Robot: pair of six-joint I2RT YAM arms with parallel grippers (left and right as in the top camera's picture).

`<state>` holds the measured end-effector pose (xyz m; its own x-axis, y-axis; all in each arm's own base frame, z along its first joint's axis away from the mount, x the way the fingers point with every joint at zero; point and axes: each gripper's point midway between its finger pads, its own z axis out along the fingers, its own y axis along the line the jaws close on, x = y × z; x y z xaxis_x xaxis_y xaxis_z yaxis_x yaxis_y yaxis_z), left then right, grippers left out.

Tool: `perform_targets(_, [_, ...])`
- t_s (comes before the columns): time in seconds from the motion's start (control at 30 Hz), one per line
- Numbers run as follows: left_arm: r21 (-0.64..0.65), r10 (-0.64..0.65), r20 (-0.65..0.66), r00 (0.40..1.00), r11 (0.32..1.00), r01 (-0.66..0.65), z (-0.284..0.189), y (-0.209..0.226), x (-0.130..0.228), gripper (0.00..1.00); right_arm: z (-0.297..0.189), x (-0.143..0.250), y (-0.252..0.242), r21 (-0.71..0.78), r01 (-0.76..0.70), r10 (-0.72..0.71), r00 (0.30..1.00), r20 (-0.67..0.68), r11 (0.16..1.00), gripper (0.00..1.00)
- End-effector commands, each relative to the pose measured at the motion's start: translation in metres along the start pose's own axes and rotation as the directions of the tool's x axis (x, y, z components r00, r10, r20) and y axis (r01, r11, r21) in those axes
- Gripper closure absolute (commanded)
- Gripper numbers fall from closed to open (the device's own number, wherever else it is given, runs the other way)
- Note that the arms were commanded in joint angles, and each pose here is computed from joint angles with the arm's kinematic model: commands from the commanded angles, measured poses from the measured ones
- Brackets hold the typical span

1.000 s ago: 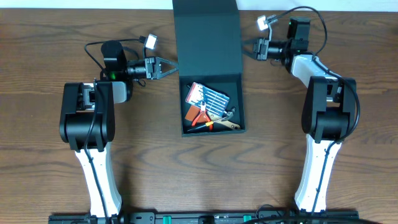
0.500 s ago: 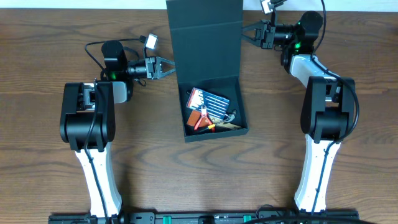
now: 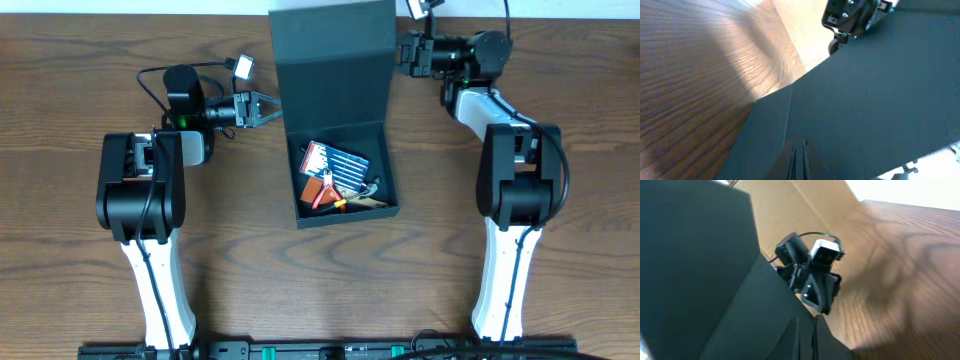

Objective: Pack container
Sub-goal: 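Push the lid down over the box with both grippers, then release the closed lid and pull both grippers outward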

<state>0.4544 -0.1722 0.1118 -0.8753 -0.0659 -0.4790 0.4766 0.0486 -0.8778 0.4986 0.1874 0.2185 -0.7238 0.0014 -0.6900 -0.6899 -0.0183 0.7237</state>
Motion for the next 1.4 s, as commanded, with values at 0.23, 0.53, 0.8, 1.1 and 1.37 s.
perform_targets(0.23, [0.017, -0.040, -0.022, 0.999, 0.999, 0.040, 0.000, -0.003, -0.002, 0.94, -0.002, -0.001, 0.019, -0.001, -0.101, 0.101, 0.995, -0.008, 0.995, 0.99])
perform_targets(0.53, [0.020, -0.066, -0.021, 0.998, 0.998, 0.066, 0.000, -0.011, -0.006, 0.94, -0.001, -0.001, 0.019, -0.002, -0.100, 0.100, 0.995, -0.009, 0.995, 0.98])
perform_targets(0.8, [0.043, 0.016, -0.017, 1.000, 0.999, -0.016, 0.001, -0.049, -0.020, 0.94, -0.002, -0.001, 0.019, -0.001, -0.101, 0.101, 0.995, -0.008, 0.995, 0.98])
perform_targets(1.1, [0.076, -0.012, -0.070, 0.997, 0.997, 0.017, 0.026, -0.065, -0.010, 0.94, -0.002, -0.001, 0.019, -0.001, -0.101, 0.101, 0.995, -0.008, 0.995, 0.98])
perform_targets(1.37, [0.100, -0.044, -0.122, 0.992, 0.993, 0.056, 0.048, -0.077, 0.001, 0.94, -0.002, -0.001, 0.019, -0.001, -0.101, 0.101, 0.995, -0.008, 0.995, 0.98])
